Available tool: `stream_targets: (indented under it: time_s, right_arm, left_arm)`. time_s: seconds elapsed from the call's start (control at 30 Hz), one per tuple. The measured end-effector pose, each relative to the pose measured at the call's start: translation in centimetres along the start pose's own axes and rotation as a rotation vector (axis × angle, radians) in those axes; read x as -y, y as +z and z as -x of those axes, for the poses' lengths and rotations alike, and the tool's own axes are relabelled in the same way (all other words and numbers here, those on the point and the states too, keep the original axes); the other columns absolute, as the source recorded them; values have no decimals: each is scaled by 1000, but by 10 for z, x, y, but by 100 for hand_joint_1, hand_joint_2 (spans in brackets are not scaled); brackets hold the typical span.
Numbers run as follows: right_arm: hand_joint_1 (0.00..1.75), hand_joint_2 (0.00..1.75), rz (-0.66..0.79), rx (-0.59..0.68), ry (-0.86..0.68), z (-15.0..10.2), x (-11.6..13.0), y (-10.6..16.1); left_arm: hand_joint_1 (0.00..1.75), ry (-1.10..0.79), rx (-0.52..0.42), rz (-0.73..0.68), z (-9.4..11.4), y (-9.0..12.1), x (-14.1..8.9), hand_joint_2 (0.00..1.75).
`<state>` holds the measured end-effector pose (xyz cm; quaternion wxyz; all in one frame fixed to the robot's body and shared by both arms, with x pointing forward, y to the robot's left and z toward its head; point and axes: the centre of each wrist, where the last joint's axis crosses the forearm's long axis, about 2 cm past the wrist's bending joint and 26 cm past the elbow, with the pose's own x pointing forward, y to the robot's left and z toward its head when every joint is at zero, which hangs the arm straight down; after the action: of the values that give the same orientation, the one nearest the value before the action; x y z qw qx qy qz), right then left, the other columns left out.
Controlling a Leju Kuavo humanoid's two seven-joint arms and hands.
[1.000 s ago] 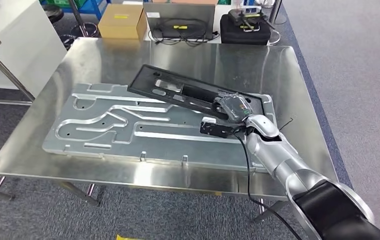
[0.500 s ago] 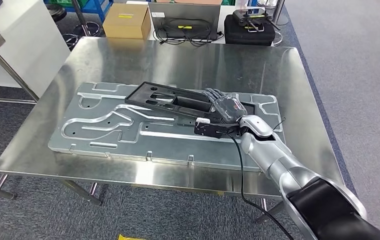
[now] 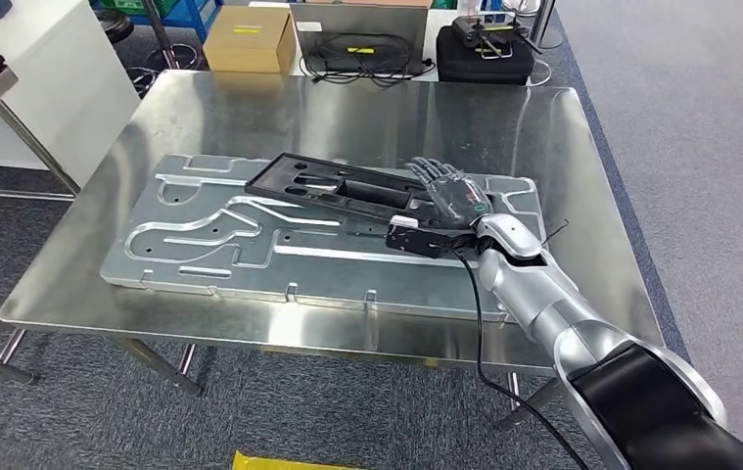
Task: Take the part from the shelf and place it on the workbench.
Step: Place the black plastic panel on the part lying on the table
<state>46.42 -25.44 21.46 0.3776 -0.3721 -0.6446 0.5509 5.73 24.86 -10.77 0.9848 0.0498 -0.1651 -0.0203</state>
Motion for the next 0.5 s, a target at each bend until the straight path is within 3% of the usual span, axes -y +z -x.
stream_targets:
  time_s: [0.1,0.17,0.27,0.43,0.5]
  right_arm:
    - [0,0,14,-5,37,7,14,-3]
    - [0,0,37,-10,80,18,38,-9]
    - [0,0,74,-35,152,39,94,-15]
    - [0,0,194,-72,281,65,208,-10]
    - [0,0,236,-74,309,68,233,-7]
  left_arm:
    - [0,13,-4,2,1,0,0,0]
    - [0,24,-7,5,1,0,1,0]
    - [0,34,-16,10,2,1,1,0]
    - [0,48,-20,14,4,1,2,0]
    - [0,54,-18,14,4,1,3,0]
